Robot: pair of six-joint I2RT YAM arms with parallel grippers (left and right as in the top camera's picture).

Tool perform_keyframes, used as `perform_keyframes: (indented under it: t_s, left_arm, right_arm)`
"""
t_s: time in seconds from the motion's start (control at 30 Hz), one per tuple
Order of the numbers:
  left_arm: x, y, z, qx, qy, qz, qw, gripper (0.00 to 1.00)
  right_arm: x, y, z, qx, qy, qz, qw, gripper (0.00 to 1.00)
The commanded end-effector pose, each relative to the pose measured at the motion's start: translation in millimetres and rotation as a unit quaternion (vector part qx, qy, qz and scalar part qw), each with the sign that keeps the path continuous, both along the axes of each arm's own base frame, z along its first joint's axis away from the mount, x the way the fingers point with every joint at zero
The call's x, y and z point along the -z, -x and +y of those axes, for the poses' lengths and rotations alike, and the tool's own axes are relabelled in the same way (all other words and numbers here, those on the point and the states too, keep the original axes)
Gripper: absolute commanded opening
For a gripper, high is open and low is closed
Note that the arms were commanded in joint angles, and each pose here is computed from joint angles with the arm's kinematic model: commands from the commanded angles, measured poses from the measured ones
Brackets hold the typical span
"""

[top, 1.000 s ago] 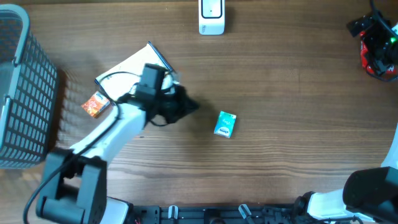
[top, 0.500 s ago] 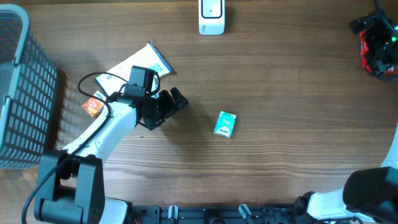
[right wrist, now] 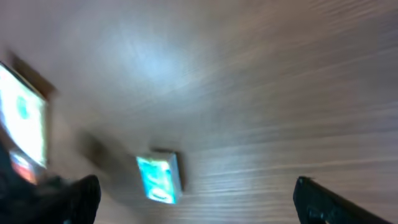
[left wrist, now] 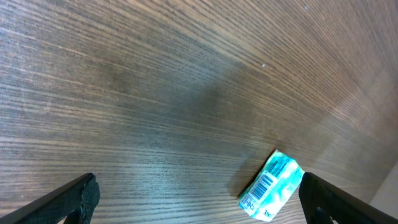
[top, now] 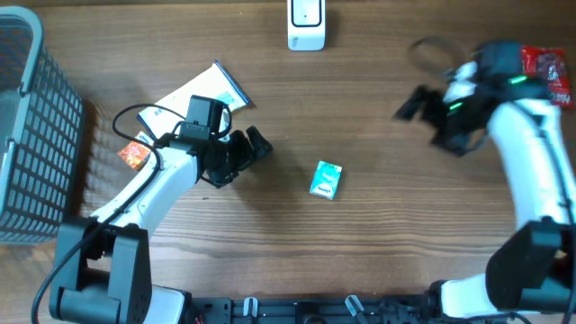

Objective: Scan the item barcode
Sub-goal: 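Reach the right gripper to the green tissue pack and grasp it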

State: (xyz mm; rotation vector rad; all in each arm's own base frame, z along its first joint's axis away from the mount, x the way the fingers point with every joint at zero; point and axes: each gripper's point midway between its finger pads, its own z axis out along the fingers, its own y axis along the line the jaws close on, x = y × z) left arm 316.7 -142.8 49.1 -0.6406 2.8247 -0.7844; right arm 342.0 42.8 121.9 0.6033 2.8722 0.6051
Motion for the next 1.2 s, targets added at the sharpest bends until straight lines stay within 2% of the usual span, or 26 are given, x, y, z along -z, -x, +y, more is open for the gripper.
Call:
perform_keyframes:
  t_s: [0.0, 0.1, 0.23, 0.37, 0.4, 0.47, 0.6, 0.73, 0.87, 1.0, 1.17]
  left_arm:
    - [-3, -1, 2, 0.008, -0.007, -0.012, 1.0, 1.0]
    - [-3, -1, 2, 0.007, -0.007, -0.012, 1.0, 1.0]
    - [-3, -1, 2, 0.008, -0.007, -0.012, 1.0, 1.0]
    - [-3, -2, 2, 0.008, -0.007, -0.013, 1.0, 1.0]
    - [-3, -1, 2, 0.008, -0.007, -0.012, 1.0, 1.0]
    - [-3, -1, 2, 0.008, -0.007, -0.012, 1.0, 1.0]
    - [-3, -1, 2, 0.008, -0.007, -0.012, 1.0, 1.0]
    - [-3, -1, 2, 0.008, -0.007, -0.012, 1.0, 1.0]
    - [-3, -2, 2, 0.008, -0.007, -0.012, 1.0, 1.0]
    - [-3, -2, 2, 0.008, -0.007, -0.012, 1.0, 1.0]
    - [-3, -2, 2, 0.008, -0.007, -0.012, 1.0, 1.0]
  right_arm:
    - [50, 29, 39, -0.009, -0.024, 0.049, 0.998, 0.99]
    - [72, 38, 76, -0.051, -0.065, 0.028, 0.996, 1.0]
    - [83, 54, 93, -0.06, -0.066, 0.048, 0.995, 1.0]
    - [87, 53, 104, -0.085, -0.043, 0.028, 0.995, 1.0]
    - [88, 55, 107, -0.092, -0.032, 0.027, 0.995, 0.88]
    - [89, 58, 112, -0.103, -0.028, 0.026, 0.994, 0.74]
    - [90, 60, 115, -0.109, -0.027, 0.026, 0.993, 0.7]
    - [103, 70, 116, -0.096, -0.041, 0.037, 0.994, 0.59]
    - [111, 77, 130, -0.089, -0.094, 0.032, 0.991, 0.56]
    - [122, 84, 128, -0.062, -0.102, 0.04, 0.992, 0.56]
    - [121, 86, 131, -0.043, -0.115, 0.055, 0.991, 0.39]
